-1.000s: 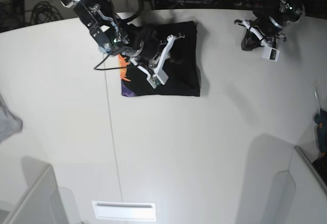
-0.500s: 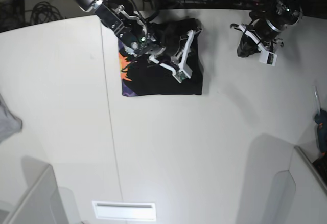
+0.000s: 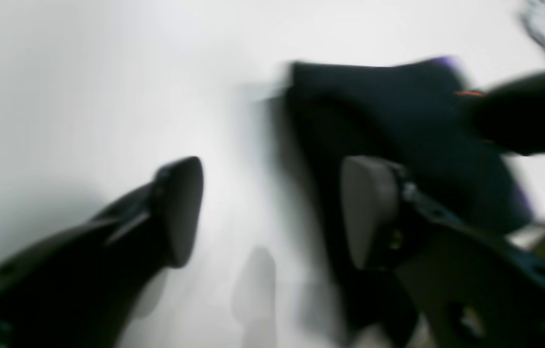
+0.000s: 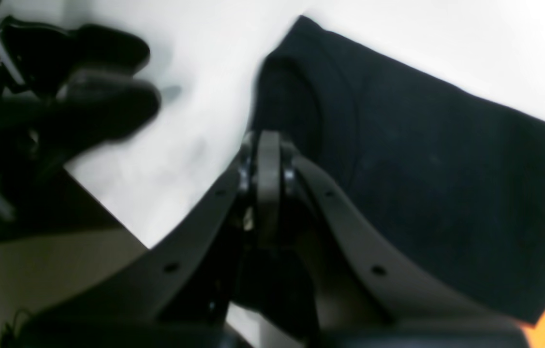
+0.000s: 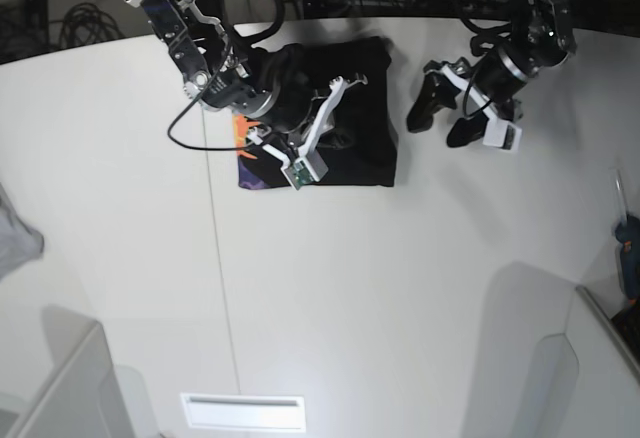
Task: Fold the T-shirt properly
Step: 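Grasp the bundle's sides with both grippers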
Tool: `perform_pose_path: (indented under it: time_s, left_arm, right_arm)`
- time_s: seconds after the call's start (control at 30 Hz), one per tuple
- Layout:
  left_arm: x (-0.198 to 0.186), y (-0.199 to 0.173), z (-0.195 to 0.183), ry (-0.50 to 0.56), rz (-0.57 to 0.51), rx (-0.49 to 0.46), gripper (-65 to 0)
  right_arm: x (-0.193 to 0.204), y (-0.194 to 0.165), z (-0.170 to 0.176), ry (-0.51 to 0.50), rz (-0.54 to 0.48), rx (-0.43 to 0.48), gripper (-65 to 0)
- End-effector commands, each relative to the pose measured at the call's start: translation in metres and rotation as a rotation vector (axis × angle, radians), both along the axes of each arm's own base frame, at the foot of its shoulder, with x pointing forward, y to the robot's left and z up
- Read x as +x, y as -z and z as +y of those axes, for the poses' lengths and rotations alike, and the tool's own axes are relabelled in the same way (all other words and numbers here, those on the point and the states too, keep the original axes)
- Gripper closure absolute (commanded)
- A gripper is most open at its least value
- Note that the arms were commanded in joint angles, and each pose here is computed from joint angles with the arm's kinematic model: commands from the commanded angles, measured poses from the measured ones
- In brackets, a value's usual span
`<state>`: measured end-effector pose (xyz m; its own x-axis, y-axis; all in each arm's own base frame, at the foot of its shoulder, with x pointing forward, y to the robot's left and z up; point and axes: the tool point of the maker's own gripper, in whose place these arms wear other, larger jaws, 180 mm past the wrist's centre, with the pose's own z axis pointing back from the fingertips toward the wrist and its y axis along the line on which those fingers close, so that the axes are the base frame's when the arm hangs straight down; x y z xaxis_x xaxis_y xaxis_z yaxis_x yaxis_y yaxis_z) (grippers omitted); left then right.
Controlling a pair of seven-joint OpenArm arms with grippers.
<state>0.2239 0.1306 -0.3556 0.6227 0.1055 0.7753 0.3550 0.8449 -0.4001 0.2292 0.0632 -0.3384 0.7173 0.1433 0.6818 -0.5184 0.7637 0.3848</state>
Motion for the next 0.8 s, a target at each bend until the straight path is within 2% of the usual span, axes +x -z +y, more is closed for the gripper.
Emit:
perform_pose_path:
  time_s: [0.0,0.07,0.13,0.23,0.4,0.57,0.77]
  left_arm:
    - [0.009,-0.01,-0.005,0.017,-0.042,-0.025,-47.9]
    - [0.012,0.0,-0.021,0.067,-0.009,-0.043,-50.0]
    - [0.013,0.019,-0.027,0.099,0.064,-0.038,-49.2]
    - [0.013,0.04,-0.026,0.107,0.149,-0.034,-48.7]
    - [0.015,0.045,-0.035,0.1,0.163,-0.061,-48.7]
    - [0.008,0.067,-0.061,0.173,0.235,-0.088,-48.5]
    - [-0.007,0.086,-0.073,0.2,0.306,-0.106,-48.5]
  right_arm:
    - [0.003,-0.008,-0.002,-0.011,-0.038,0.015,0.0]
    - [0.002,-0.009,-0.006,-0.025,-0.05,0.009,0.0]
    - [0.0,-0.007,-0.007,-0.028,-0.047,0.006,0.0]
    - [0.003,-0.003,-0.02,0.016,-0.033,-0.001,0.0]
    - [0.007,-0.005,-0.031,0.056,-0.037,0.0,0.0]
    - [0.016,-0.01,-0.045,0.12,-0.068,0.013,0.0]
    - [0.019,-0.008,-0.056,0.168,-0.074,0.018,0.0]
